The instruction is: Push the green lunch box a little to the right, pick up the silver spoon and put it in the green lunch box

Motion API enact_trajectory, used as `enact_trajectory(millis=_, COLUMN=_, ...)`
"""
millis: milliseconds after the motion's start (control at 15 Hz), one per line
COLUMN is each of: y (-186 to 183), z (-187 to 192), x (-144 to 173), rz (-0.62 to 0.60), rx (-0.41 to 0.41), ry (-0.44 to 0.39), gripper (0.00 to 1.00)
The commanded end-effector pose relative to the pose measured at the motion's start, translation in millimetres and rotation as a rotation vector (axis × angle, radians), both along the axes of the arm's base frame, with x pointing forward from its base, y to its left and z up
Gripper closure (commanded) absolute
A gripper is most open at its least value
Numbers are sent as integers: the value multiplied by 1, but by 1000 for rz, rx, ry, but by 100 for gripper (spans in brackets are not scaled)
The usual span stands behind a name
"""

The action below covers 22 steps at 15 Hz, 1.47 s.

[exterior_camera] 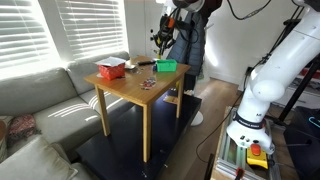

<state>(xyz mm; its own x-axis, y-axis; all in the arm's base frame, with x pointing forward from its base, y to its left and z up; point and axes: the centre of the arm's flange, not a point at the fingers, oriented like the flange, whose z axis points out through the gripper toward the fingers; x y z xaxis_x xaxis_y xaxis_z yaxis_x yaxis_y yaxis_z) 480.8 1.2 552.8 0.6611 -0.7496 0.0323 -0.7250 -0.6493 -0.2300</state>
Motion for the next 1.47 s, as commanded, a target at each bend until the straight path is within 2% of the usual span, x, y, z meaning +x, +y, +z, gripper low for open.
enact_trajectory(millis=0, y=-18, z=33, x=4, rz=-146, rx=131, ry=21, gripper=94)
enact_trajectory(millis=333, y=-56, z=41, x=27, rz=-335, rx=283, ry=45, gripper=94)
enact_trajectory(millis=733, y=-88, z=17, x=52, rz=-547, rx=453, ry=124, gripper=94)
enact_trajectory(millis=1067, y=-102, z=-6, x=56, rz=-778, rx=453, ry=190, gripper=95)
enact_trajectory(millis=1400, y=-110, z=-20, x=54, rz=-883, rx=478, ry=229, gripper=97)
